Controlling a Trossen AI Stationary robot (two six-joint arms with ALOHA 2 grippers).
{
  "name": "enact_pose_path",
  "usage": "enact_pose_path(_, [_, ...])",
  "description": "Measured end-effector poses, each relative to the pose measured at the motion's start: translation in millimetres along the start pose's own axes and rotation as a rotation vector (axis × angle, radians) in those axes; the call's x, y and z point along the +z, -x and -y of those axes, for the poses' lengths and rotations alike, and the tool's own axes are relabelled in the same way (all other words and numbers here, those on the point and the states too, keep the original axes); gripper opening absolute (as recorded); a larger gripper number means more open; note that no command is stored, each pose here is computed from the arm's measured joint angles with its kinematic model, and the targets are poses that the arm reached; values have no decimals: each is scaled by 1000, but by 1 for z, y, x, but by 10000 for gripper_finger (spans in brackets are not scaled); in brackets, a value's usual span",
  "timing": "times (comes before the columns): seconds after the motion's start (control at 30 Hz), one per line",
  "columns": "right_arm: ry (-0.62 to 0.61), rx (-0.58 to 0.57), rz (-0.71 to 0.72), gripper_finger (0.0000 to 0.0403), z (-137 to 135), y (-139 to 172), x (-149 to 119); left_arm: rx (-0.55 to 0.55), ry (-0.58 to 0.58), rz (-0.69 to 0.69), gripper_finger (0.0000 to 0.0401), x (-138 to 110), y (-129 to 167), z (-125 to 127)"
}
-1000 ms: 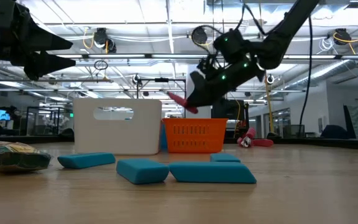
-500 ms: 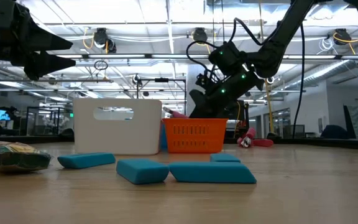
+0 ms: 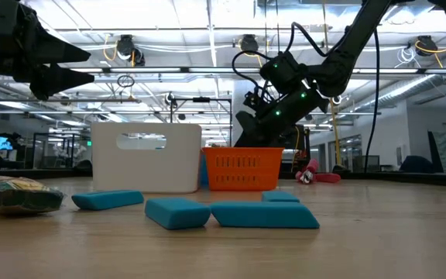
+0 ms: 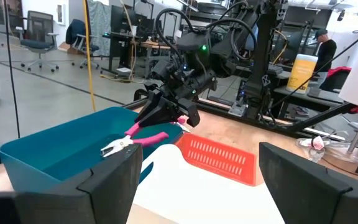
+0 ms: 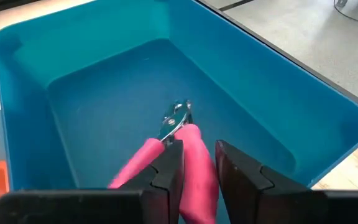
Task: Pick & Place School Supplies
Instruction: Put the pink hole puncher into the blue bin
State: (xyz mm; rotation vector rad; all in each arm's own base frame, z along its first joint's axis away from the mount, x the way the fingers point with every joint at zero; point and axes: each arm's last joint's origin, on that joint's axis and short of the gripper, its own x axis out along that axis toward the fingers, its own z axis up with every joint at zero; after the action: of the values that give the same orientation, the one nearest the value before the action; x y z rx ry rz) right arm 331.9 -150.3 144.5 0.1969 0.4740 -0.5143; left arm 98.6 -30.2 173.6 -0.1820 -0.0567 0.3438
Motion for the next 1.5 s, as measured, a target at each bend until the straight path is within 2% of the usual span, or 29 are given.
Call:
enact_pose_path(0.5, [2, 9, 56, 127, -1, 1, 6, 0, 0, 0, 324, 0, 0, 0])
enact_pose_path(0.77, [24, -6, 47, 155, -1, 33, 30, 0, 0, 0, 324, 0, 0, 0])
enact_pose_path(1.0, [41, -207, -12, 179, 7, 80, 49, 0, 0, 0, 324, 0, 0, 0])
enact_pose_path(1.23, [-135, -342, -139, 190, 27, 113, 46, 0, 0, 0, 324, 0, 0, 0])
enact_pose_path(1.5, [-278, -459, -327, 195, 51, 116, 25, 0, 0, 0, 324, 0, 0, 0])
